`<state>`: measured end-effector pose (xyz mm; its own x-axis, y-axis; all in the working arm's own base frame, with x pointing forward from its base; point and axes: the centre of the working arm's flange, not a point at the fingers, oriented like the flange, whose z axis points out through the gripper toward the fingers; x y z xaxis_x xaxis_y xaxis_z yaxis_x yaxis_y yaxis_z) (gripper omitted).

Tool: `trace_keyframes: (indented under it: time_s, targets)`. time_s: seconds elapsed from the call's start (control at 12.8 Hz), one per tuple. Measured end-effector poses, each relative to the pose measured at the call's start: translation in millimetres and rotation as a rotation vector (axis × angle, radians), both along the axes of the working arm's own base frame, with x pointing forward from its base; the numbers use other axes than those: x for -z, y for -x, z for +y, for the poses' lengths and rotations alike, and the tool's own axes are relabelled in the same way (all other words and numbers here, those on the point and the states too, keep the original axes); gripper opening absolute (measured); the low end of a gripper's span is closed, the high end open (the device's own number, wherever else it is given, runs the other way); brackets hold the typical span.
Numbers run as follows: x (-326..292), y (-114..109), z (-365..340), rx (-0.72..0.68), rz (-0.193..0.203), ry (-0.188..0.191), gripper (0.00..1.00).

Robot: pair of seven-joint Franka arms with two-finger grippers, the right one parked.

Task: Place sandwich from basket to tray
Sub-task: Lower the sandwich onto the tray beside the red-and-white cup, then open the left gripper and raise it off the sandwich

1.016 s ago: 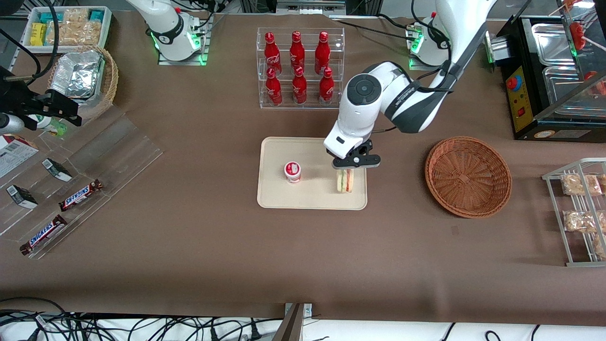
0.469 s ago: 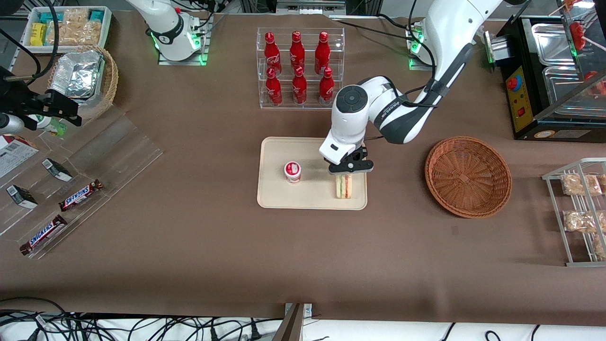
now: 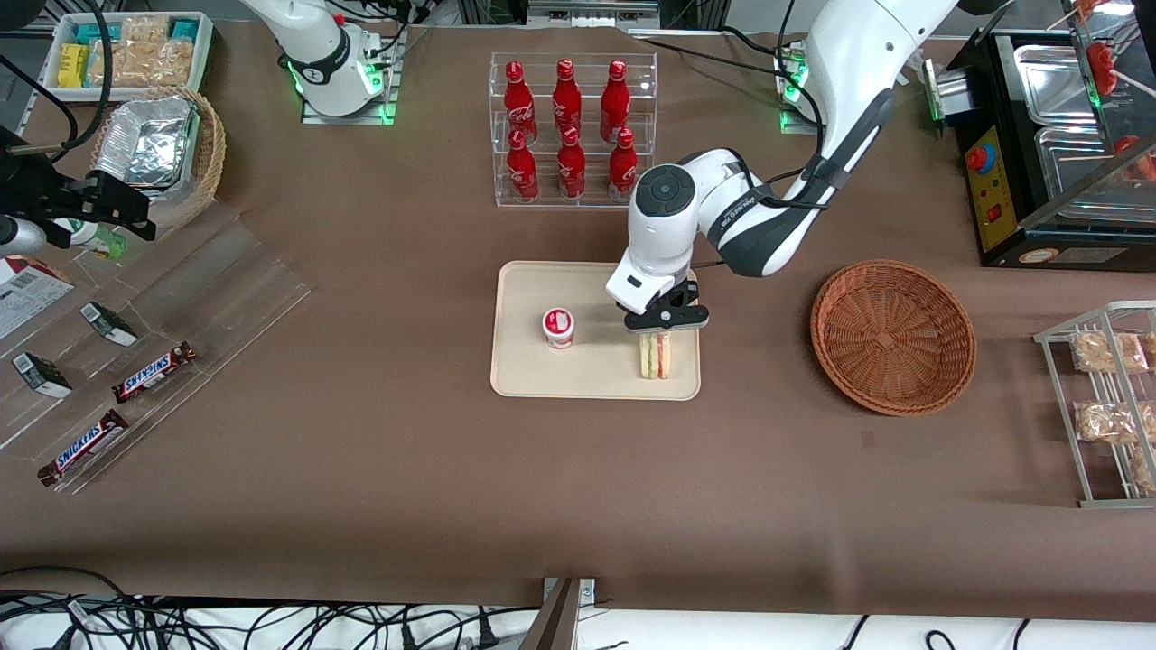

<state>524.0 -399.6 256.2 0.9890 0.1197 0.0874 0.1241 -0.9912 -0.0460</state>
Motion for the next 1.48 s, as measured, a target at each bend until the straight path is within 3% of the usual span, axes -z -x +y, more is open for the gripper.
trace_keyframes:
  time_s: [0.23, 0.31, 0.78, 1.25, 1.48]
  targets:
    - [1, 1, -1, 0.001, 0.0, 0.002, 0.3]
    - [1, 1, -2, 0.001, -0.001, 0.003, 0.36]
    - [-10, -5, -1, -0.012, -0.02, 0.014, 0.97]
    - [-134, -23, 25, -0.131, -0.045, -0.001, 1.0]
    - [-186, -48, 63, -0.157, -0.005, 0.003, 1.0]
